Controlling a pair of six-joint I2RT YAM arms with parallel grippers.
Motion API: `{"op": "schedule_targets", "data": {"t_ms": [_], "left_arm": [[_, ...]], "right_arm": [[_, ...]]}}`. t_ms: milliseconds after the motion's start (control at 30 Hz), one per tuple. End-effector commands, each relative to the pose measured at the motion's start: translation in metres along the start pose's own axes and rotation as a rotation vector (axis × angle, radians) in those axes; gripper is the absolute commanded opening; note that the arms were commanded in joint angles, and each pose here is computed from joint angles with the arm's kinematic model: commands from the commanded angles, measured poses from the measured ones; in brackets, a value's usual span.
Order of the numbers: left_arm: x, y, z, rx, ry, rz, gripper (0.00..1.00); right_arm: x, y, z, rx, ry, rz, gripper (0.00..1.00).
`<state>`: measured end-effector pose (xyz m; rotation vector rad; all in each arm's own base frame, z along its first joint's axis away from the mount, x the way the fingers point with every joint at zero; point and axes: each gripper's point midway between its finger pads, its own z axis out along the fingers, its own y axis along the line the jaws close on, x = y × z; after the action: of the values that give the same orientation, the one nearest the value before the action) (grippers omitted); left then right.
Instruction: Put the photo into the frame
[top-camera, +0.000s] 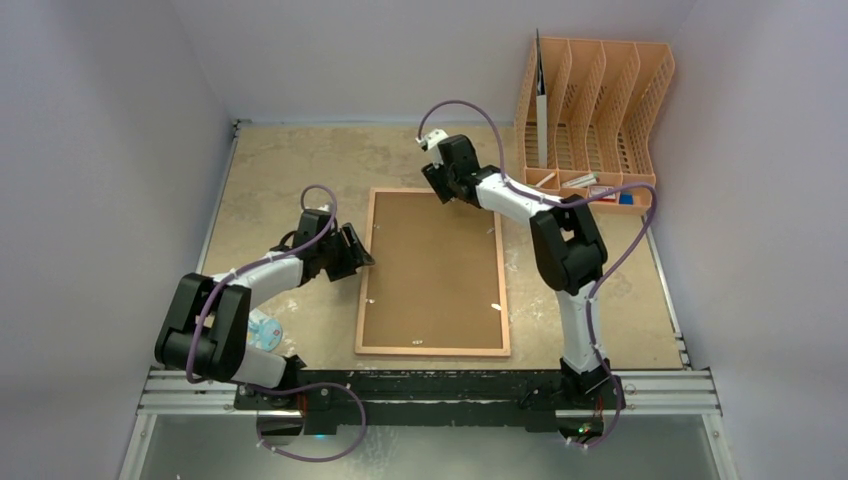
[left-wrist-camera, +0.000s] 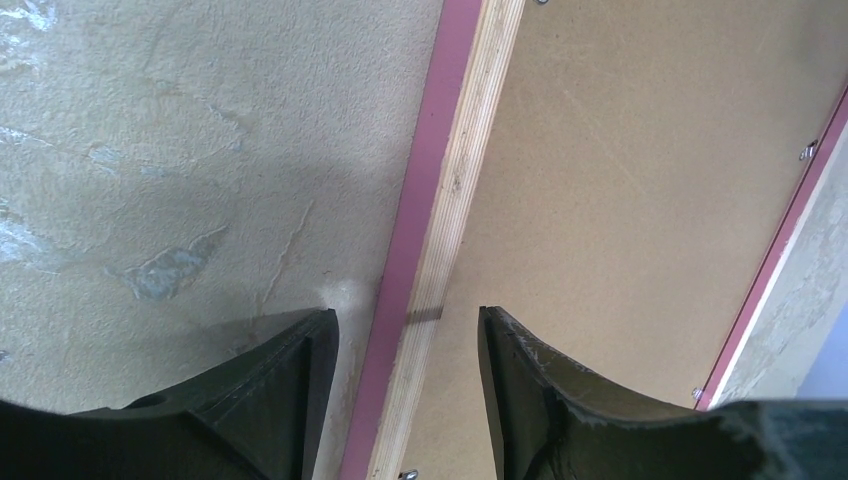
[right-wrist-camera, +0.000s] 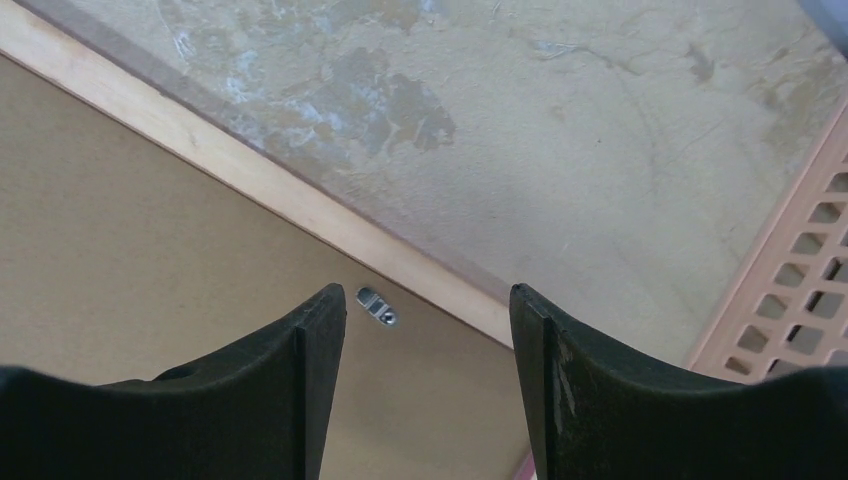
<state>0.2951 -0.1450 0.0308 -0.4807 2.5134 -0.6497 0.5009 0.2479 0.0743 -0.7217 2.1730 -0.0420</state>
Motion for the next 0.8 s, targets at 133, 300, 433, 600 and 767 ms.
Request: {"op": "schedule_targets", "data": {"t_ms": [133,300,433,600,767], "left_arm": [[0.007,0.004,0.004,-0.015,0.040,0.019,0.53],[0.008,0.006,0.004,-0.021,0.043,0.019,0.47],[0.008,0.007,0.004,-0.026,0.046,0.021,0.42],[0.008,0.008,0.004,-0.033,0.044,0.020,0.37],[0.008,0.007,0.004,-0.033,0.047,0.022,0.33]], "right_arm": [[0.006,-0.005,-0.003,-0.036,0.028,-0.168,0.64],[0.009,-0.008,0.005,-0.032,0.032,-0.182,0.64],[0.015,-0.009,0.011,-0.039,0.047,-0.202,0.64],[0.022,-0.008,0.015,-0.048,0.057,-0.216,0.63],[0.028,-0.011,0.021,-0.031,0.069,-0.210,0.55]]}}
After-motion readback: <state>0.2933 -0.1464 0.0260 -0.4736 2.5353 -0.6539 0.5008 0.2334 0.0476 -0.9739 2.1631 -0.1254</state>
